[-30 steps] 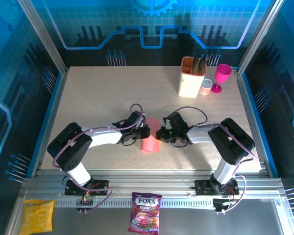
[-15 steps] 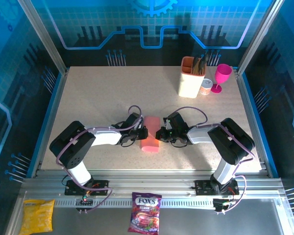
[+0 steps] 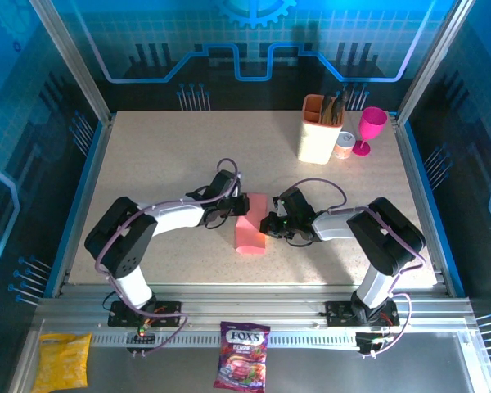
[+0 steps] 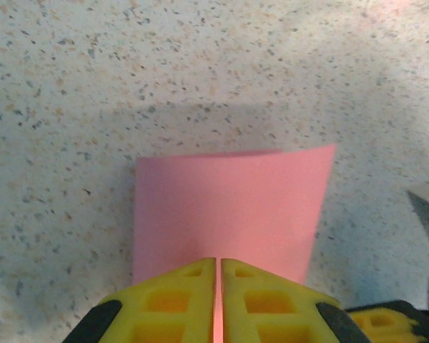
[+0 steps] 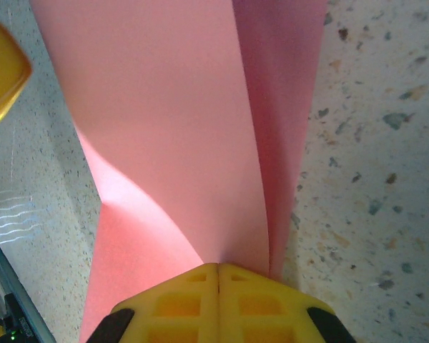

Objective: Fold a paper plane with a square sheet of paper (pick it up from the middle)
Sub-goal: First fold the square sheet of paper in half at the center of the table.

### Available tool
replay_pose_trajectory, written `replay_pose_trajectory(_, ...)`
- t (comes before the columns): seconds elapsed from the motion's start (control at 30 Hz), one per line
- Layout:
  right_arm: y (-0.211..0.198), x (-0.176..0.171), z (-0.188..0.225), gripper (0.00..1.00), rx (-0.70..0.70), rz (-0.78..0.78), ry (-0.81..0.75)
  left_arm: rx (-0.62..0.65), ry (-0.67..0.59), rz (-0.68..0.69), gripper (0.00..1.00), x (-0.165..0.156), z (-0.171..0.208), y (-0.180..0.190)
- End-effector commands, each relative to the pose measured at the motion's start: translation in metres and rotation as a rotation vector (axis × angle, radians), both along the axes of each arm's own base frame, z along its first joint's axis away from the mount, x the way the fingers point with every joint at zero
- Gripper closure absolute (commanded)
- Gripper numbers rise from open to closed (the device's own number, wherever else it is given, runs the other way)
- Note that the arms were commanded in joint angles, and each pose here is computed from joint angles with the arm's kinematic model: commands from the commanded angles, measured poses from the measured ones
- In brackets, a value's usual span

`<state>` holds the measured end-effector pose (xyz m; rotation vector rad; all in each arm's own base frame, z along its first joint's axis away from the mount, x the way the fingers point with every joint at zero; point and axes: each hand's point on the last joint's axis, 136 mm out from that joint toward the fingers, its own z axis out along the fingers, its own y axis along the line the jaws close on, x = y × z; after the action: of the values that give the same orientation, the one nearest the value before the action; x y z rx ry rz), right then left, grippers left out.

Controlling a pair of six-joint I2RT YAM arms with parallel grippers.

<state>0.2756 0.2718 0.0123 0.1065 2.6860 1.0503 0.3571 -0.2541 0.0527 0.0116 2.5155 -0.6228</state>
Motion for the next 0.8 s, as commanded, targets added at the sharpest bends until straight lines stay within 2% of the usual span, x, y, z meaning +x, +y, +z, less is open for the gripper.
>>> replay_pose_trajectory(0.0,-0.017,-0.033,-0.040,1.00,-0.112,0.014,0.119,0.029,0.025,-0.027,0.89,0.008,-0.012,0.003)
replay_pose_trajectory(0.17,-0.018,-0.034,-0.042,1.00,-0.115,0.013,0.124,0.078,0.052,-0.010,0.90,0.016,-0.036,0.013)
replay_pose_trajectory(0.37,-0.019,-0.035,-0.043,1.00,-0.119,0.014,0.125,0.095,0.077,0.002,0.92,0.010,-0.053,0.021)
replay_pose_trajectory(0.57,-0.020,-0.036,-0.044,1.00,-0.125,0.017,0.126,-0.004,0.034,0.000,0.89,-0.001,-0.011,0.015)
replay_pose_trajectory(0.77,-0.020,-0.035,-0.045,1.00,-0.128,0.015,0.126,-0.085,0.023,-0.053,0.87,-0.043,0.022,0.001)
